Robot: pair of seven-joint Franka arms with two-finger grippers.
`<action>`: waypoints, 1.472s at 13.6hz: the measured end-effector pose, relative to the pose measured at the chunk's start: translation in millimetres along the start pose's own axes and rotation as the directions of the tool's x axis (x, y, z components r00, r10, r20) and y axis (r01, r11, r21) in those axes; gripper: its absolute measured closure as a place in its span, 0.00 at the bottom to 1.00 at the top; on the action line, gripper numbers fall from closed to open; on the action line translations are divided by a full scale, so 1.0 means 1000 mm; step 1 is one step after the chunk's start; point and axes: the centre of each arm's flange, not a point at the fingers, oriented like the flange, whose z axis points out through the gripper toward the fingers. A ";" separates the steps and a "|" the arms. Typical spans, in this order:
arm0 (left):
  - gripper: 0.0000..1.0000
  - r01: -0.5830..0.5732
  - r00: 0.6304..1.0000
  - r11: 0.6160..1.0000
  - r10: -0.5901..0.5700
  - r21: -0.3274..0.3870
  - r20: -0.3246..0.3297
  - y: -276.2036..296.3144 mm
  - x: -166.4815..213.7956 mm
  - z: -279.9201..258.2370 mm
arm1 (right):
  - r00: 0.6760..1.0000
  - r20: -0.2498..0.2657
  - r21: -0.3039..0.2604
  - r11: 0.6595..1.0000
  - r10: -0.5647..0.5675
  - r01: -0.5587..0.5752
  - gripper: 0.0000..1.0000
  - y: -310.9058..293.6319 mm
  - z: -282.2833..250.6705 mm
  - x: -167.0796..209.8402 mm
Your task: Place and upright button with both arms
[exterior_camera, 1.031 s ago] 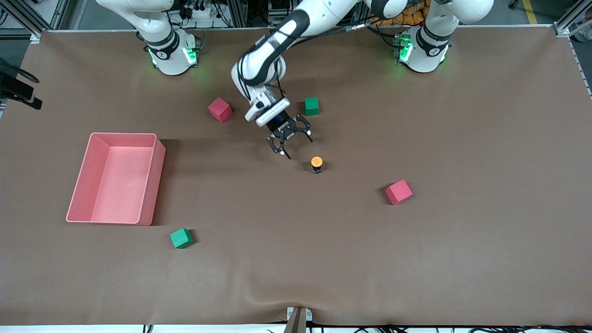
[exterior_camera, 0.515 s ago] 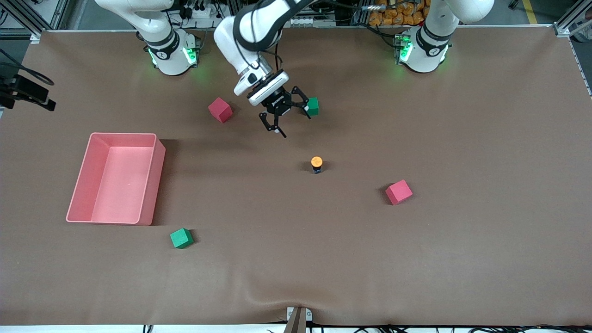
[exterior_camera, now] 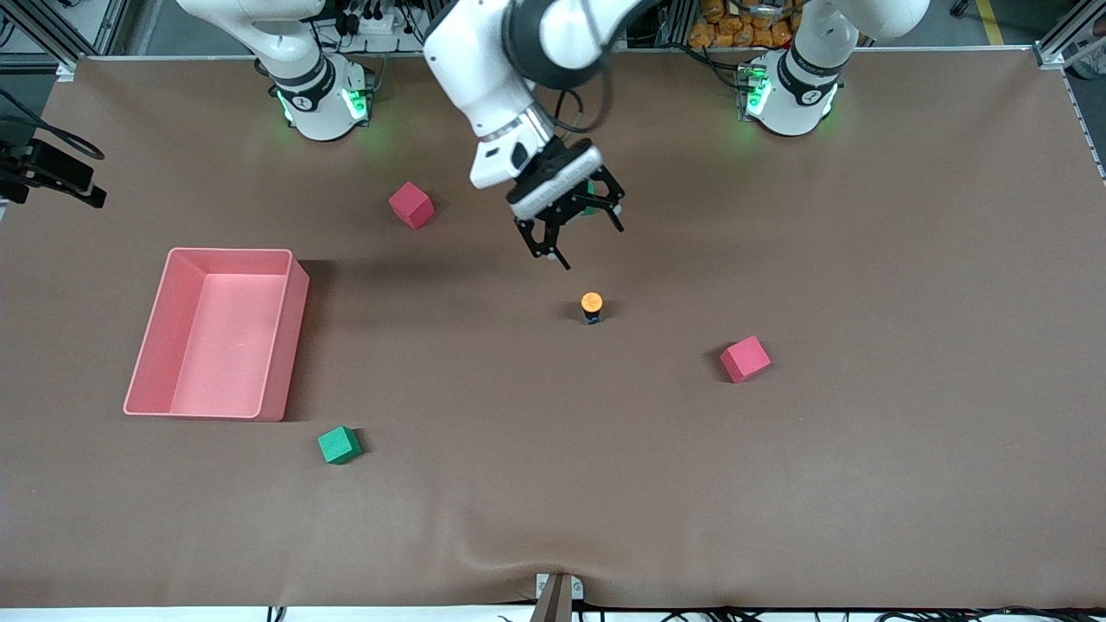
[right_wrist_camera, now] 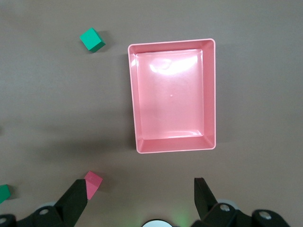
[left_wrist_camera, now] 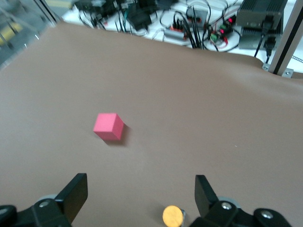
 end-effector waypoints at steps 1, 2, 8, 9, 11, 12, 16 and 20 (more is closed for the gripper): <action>0.00 0.008 0.999 1.000 -0.008 -0.016 0.041 -0.006 0.024 0.003 | 1.000 0.000 0.000 1.000 0.007 -0.007 0.00 0.004 0.000 0.000; 0.00 0.000 0.997 1.000 0.002 -0.028 0.079 -0.014 0.048 0.007 | 1.000 0.000 0.001 1.000 0.012 -0.012 0.00 0.006 -0.001 0.000; 0.00 -0.036 0.952 0.989 0.078 -0.145 0.298 -0.088 0.198 0.046 | 1.000 -0.001 0.001 1.000 0.008 -0.008 0.00 0.005 -0.002 -0.002; 0.00 -0.033 0.940 0.984 0.090 -0.174 0.330 -0.105 0.221 0.050 | 1.000 -0.003 0.001 1.000 0.008 -0.008 0.00 0.004 -0.003 -0.002; 0.00 -0.021 0.918 0.973 0.110 -0.230 0.381 -0.145 0.268 0.065 | 1.000 -0.011 0.001 1.000 0.008 -0.008 0.00 0.004 -0.007 -0.004; 0.00 -0.020 0.910 0.967 0.122 -0.253 0.396 -0.165 0.290 0.076 | 1.000 -0.014 0.001 1.000 0.008 -0.008 0.00 0.005 -0.008 -0.005; 0.00 0.007 0.879 0.939 0.158 -0.344 0.451 -0.221 0.341 0.105 | 1.000 -0.031 0.002 1.000 0.006 -0.006 0.00 0.004 -0.016 -0.010; 0.00 -0.034 0.868 0.909 0.234 -0.416 0.438 -0.279 0.376 0.113 | 0.999 -0.031 0.000 1.000 -0.017 0.017 0.00 -0.008 -0.016 -0.011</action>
